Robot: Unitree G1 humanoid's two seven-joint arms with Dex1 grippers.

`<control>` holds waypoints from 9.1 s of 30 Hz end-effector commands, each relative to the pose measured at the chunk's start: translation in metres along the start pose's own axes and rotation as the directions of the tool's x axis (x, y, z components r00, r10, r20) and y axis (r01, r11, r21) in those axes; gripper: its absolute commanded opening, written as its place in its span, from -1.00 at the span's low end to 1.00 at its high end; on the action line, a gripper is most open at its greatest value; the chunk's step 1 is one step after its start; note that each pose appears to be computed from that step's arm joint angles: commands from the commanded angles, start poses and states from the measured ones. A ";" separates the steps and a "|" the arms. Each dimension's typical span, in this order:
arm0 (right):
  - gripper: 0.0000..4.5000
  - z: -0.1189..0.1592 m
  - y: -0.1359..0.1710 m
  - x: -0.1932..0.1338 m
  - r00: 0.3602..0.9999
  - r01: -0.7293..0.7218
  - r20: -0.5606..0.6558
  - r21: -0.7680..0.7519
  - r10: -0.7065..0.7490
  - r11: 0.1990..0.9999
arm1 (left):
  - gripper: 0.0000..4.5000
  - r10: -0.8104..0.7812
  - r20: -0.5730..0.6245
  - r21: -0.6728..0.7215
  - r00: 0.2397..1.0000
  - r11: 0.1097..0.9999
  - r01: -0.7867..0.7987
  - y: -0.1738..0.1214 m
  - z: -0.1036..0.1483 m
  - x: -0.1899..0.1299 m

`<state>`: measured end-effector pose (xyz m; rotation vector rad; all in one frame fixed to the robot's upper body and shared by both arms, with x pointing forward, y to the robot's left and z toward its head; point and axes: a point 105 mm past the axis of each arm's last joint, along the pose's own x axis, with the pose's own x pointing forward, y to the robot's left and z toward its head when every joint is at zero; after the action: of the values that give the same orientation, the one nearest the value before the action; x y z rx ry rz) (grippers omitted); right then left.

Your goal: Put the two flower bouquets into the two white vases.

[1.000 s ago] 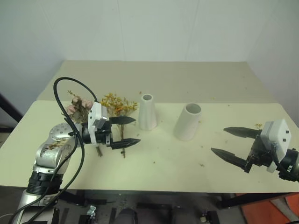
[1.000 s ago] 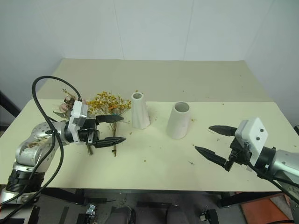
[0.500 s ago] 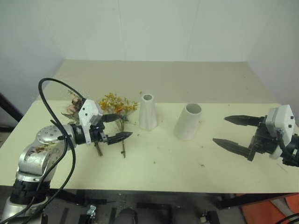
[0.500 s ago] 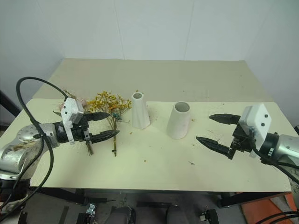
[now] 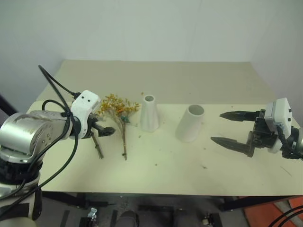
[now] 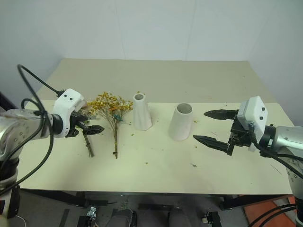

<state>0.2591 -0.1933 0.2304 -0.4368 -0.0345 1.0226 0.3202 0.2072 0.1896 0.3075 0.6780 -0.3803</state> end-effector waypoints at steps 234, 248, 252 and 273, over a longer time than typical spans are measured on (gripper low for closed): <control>1.00 0.007 0.006 -0.011 0.995 0.100 0.001 0.063 -0.100 0.993 | 1.00 -0.507 0.075 0.094 0.859 0.861 0.500 -0.065 0.040 -0.002; 1.00 0.009 0.004 -0.007 0.996 0.084 0.012 0.063 -0.085 0.994 | 1.00 -0.341 -0.198 -0.048 0.919 0.940 0.338 -0.077 0.005 0.056; 1.00 0.009 0.004 -0.007 0.996 0.084 0.014 0.064 -0.085 0.994 | 1.00 -0.332 -0.208 -0.070 0.920 0.943 0.324 -0.085 0.004 0.064; 1.00 0.008 0.016 -0.010 1.000 -0.001 -0.003 0.094 0.002 0.996 | -0.28 -0.129 -0.289 -0.134 0.949 0.987 0.094 -0.078 -0.005 0.090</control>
<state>0.2437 -0.1932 0.2237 -0.3175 0.0414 1.0071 0.3476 0.1150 0.1162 0.2124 0.9995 -0.4192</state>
